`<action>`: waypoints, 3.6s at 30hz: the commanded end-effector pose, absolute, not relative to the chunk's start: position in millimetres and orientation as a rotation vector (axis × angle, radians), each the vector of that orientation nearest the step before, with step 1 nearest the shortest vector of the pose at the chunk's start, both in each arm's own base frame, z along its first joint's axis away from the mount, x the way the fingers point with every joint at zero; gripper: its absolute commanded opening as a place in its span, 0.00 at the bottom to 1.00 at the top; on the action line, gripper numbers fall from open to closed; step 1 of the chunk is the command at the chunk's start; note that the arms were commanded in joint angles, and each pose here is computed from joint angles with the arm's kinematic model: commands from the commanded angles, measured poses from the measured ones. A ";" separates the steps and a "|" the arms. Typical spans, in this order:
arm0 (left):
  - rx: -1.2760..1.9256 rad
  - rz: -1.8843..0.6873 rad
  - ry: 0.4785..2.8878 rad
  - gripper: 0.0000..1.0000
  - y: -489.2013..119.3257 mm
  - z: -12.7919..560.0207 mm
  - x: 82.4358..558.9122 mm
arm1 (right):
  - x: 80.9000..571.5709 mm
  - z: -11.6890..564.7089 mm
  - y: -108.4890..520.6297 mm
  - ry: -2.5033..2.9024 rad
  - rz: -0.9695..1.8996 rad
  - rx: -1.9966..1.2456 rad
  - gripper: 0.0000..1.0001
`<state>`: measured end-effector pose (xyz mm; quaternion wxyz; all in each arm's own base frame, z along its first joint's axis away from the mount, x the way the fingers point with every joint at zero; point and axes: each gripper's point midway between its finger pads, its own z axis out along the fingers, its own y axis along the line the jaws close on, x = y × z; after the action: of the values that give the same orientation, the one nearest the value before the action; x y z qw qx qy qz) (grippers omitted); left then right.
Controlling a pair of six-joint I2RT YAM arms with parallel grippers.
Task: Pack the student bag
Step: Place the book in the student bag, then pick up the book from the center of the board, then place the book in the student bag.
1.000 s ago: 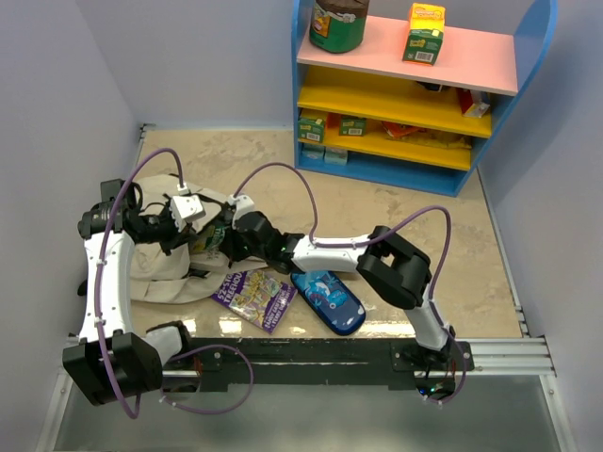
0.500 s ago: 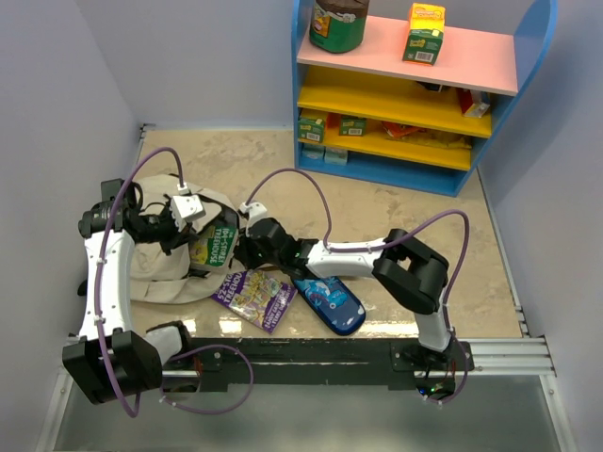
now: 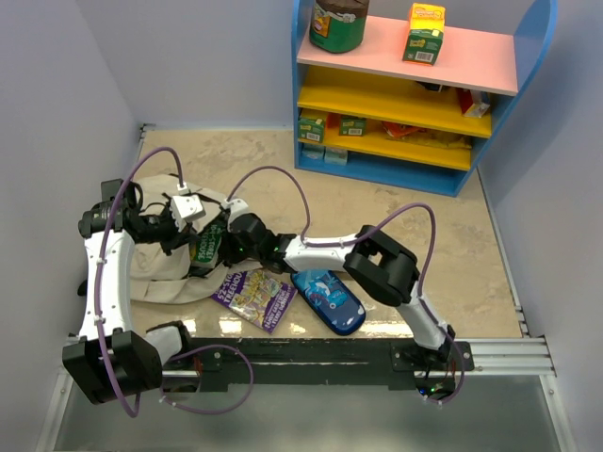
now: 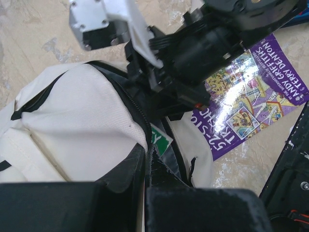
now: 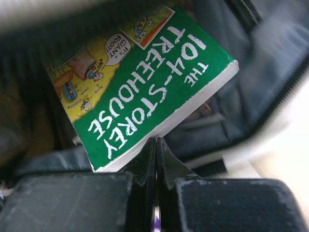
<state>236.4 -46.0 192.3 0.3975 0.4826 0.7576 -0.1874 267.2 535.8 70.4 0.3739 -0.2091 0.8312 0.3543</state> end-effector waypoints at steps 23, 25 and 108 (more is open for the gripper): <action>1.232 -0.523 1.828 0.00 -59.7 210.9 235.7 | 216.4 72.3 427.7 2.158 0.900 -0.575 0.61; 1.229 -0.524 1.831 0.00 -59.6 210.7 235.6 | 214.6 65.7 428.0 2.175 0.879 -0.599 0.60; 1.180 -0.478 1.819 0.00 -58.7 222.8 240.0 | 285.4 307.4 455.1 1.714 1.428 -0.189 0.00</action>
<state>240.3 -42.6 196.1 0.4024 0.4690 0.7665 -0.1750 287.2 445.1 231.8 0.4056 -0.0898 0.7626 0.4959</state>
